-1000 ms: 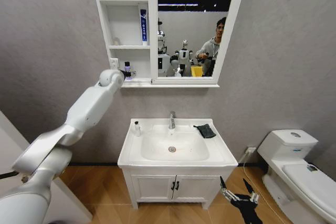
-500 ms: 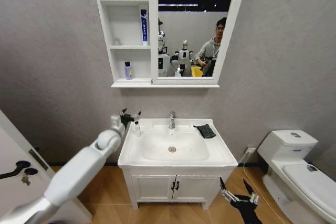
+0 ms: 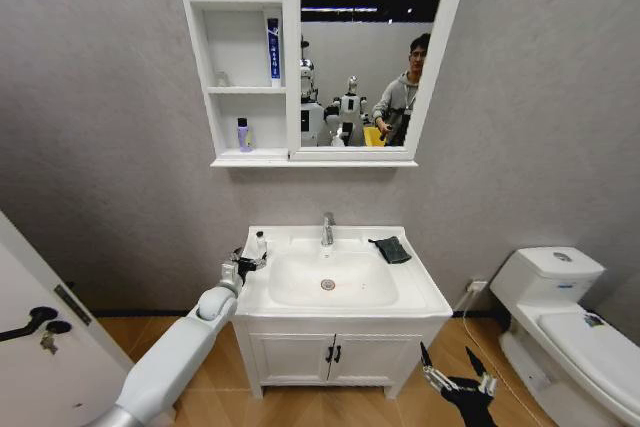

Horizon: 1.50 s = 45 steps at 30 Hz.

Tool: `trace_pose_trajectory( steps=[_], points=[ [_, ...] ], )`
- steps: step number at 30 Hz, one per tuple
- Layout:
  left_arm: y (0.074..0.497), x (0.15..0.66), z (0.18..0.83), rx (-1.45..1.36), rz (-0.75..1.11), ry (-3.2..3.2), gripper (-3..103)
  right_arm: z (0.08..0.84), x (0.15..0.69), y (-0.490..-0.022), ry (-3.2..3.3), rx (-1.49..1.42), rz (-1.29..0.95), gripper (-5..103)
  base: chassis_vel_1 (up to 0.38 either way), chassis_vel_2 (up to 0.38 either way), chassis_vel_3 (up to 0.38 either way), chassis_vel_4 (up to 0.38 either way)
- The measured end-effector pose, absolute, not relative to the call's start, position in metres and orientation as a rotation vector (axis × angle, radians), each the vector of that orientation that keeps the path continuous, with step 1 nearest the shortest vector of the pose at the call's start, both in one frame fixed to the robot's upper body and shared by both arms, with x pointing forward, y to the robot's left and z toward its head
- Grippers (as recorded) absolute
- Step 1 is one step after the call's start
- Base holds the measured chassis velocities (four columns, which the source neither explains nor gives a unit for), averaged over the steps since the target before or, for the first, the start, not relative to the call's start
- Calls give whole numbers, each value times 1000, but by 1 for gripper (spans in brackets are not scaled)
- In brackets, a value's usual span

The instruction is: Move facial cleanser and shampoo from washbasin to cabinet, then wipe washbasin with towel.

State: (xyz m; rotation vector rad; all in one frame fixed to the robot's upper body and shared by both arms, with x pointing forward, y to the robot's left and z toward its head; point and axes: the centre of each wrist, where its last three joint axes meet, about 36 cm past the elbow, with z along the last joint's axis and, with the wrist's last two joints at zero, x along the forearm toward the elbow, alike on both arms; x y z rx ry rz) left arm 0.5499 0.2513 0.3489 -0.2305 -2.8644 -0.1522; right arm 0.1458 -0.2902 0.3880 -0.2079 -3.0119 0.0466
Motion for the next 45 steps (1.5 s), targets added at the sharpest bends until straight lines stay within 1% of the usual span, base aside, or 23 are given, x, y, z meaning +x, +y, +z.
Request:
trace_pose_trajectory(
  steps=[1,2,10,16,22,25,26,28,29,31,32,34,35,37,38,39,40,43,45],
  points=[
    [248,560,343,-229,-133,-2848,102,388,144,-293,-3013,-217,53,100,0,0,0,0],
    [247,566,342,-222,-123,-2842,100,387,143,-295,-3011,-221,56,100,0,0,0,0],
    [240,596,337,-235,-112,-2822,98,381,136,-306,-3006,-249,61,100,0,0,0,0],
    [230,626,326,-230,-112,-2853,100,375,134,-313,-2993,-263,47,100,0,0,0,0],
    [224,637,322,-216,-116,-2838,102,376,138,-311,-3001,-261,8,100,0,0,0,0],
    [223,639,321,-227,-92,-2835,88,373,139,-312,-2999,-260,0,100,0,0,0,0],
    [223,639,321,-227,-92,-2835,88,373,139,-312,-2999,-260,0,100,0,0,0,0],
    [226,637,322,-227,-91,-2839,77,371,139,-312,-2994,-260,-3,100,0,0,0,0],
    [226,637,322,-227,-91,-2839,77,371,139,-312,-2994,-260,-3,100,0,0,0,0],
    [233,632,322,-221,-74,-2846,66,371,140,-311,-2996,-259,-7,100,0,0,0,0],
    [233,632,322,-221,-74,-2846,66,371,140,-311,-2996,-259,-7,100,0,0,0,0],
    [246,621,321,-214,-64,-2851,55,371,141,-308,-2999,-258,-14,100,0,0,0,0],
    [246,621,321,-214,-64,-2851,55,371,141,-308,-2999,-258,-14,100,0,0,0,0],
    [261,609,323,-211,-61,-2855,44,371,140,-306,-3001,-250,-10,100,0,0,0,0],
    [261,609,323,-211,-61,-2855,44,371,140,-306,-3001,-250,-10,100,0,0,0,0],
    [265,605,324,-206,-47,-2856,39,372,141,-305,-3003,-247,-8,100,0,0,0,0],
    [265,605,324,-206,-47,-2856,39,372,141,-305,-3003,-247,-8,100,0,0,0,0],
    [275,593,325,-207,-31,-2865,29,375,142,-303,-3011,-239,-2,100,0,0,0,0],
    [277,591,325,-209,-33,-2867,29,376,142,-303,-3012,-238,0,100,0,0,0,0]
  ],
)
